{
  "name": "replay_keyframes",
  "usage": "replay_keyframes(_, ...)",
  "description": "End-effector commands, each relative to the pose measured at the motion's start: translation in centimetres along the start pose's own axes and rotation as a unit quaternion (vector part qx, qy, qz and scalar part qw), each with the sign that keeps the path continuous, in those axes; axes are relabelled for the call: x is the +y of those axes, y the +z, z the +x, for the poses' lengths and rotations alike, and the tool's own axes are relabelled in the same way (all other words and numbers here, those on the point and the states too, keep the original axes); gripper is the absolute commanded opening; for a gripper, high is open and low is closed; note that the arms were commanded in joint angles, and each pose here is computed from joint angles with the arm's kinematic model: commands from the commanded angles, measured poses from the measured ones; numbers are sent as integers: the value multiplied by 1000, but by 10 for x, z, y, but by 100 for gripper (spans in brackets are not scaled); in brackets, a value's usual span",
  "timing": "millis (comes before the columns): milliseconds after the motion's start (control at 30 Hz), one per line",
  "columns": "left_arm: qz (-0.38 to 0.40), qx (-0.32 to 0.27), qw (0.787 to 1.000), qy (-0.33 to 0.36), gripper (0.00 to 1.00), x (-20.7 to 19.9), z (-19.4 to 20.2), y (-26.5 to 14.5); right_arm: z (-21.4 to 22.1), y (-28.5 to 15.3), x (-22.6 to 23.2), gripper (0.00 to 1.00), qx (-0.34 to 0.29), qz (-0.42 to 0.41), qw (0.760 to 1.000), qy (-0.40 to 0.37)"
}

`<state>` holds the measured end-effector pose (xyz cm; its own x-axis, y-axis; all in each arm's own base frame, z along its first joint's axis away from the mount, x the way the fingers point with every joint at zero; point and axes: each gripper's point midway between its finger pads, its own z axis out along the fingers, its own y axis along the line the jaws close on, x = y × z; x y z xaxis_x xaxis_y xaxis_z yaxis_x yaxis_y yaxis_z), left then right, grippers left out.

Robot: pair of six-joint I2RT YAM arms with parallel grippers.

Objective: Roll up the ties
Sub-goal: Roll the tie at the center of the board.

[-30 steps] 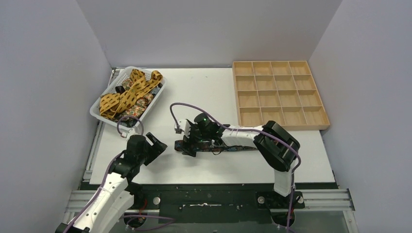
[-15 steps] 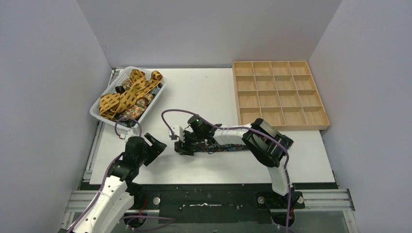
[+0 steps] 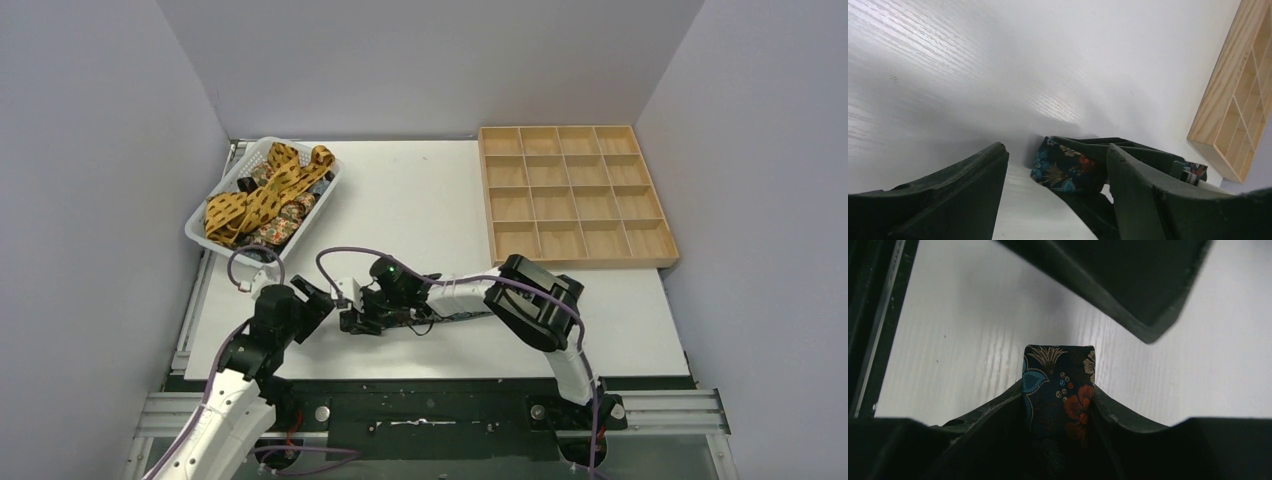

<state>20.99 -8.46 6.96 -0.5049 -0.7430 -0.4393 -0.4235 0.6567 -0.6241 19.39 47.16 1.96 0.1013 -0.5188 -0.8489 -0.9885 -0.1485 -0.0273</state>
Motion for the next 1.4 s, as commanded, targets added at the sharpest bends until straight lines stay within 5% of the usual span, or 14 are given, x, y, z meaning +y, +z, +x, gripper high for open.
replay_keyframes(0,-6,-36,999,-21,69,2,-14,-8,17,27,21,41,24,-19,1000,7)
replay_keyframes(167,18,-43,998,-36,70,-3,-15,-10,7,23,7,48,19,15,1000,-7)
replay_keyframes(267,52,-45,996,-56,71,-13,-14,-7,-10,17,2,73,5,34,999,-19)
replay_keyframes(433,37,-41,997,-50,74,-7,-11,-4,-55,-7,-4,93,-56,77,995,-26)
replay_keyframes(833,37,-49,998,-1,86,-12,-20,-11,-103,-86,-1,100,-134,172,972,91)
replay_keyframes(933,37,-54,998,-3,91,-11,-21,-13,-100,-117,-16,100,-164,251,926,231)
replay_keyframes(1033,39,-56,998,-10,96,-9,-20,-13,-58,-137,-37,100,-137,357,832,401)
replay_keyframes(1200,35,-46,998,-24,96,-3,-13,-10,-36,-112,-37,100,-85,316,825,460)
replay_keyframes(1367,16,-29,999,-29,92,7,-5,-10,-41,-85,-16,82,-99,222,816,524)
